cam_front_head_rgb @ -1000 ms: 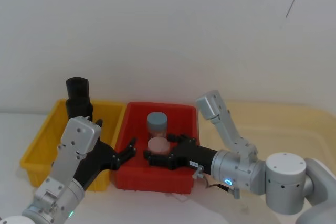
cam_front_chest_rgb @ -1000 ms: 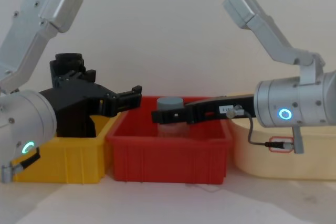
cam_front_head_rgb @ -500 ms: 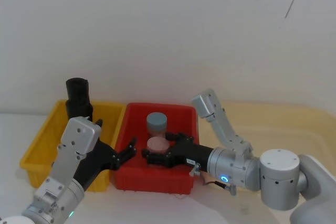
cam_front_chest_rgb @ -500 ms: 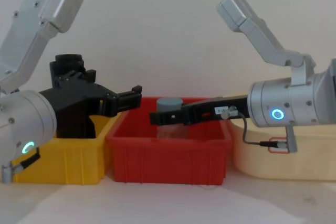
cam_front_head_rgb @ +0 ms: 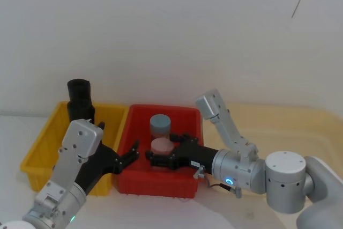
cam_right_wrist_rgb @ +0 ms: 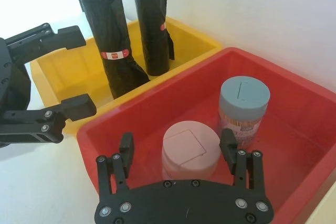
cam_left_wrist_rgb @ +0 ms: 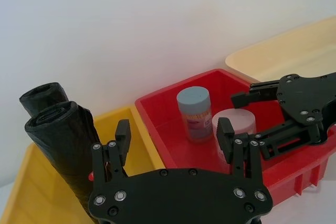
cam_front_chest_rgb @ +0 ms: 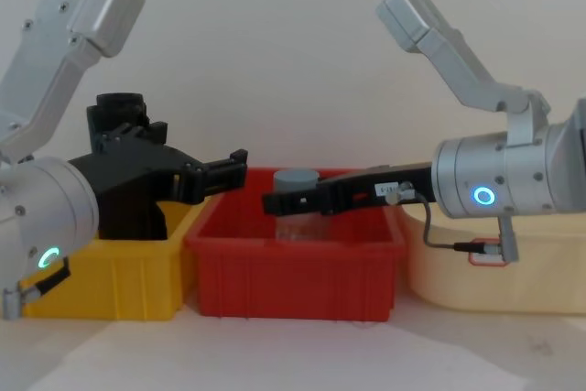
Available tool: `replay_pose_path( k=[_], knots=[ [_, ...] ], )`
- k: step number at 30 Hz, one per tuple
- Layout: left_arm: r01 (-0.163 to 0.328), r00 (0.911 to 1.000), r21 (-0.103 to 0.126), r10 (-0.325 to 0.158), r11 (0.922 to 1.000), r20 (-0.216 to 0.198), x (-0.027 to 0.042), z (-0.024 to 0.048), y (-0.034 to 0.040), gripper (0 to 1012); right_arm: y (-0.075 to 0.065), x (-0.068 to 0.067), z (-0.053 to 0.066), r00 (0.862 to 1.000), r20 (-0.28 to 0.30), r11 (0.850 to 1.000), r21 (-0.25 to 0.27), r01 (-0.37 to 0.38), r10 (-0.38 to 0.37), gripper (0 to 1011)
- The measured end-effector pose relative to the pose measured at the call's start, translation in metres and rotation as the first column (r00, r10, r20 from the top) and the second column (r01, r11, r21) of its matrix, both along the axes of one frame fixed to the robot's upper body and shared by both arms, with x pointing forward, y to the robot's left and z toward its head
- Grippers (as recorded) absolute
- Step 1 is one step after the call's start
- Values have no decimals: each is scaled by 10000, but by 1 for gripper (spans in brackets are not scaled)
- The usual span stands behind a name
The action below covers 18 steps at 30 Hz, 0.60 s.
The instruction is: Pick up the garbage bag with the one hand and transfer it to the other hand.
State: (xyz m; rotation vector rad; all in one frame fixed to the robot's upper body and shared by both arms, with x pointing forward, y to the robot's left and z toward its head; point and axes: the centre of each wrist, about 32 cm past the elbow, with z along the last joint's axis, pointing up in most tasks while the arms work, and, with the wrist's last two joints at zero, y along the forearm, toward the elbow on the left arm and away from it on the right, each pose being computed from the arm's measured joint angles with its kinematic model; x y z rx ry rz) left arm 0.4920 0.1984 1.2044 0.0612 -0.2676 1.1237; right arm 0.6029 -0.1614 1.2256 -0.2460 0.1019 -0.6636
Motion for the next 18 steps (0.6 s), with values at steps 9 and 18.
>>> replay_pose_path(
  k=[9, 18],
  knots=[
    [0, 10000, 0, 0, 10000, 0, 0, 0, 0, 1001, 10, 0, 17, 10000, 79, 10000, 6, -12, 12, 1000],
    [0, 10000, 0, 0, 10000, 0, 0, 0, 0, 1001, 9, -1, 34, 9999, 140, 10000, 50, -40, 39, 1000]
  ],
)
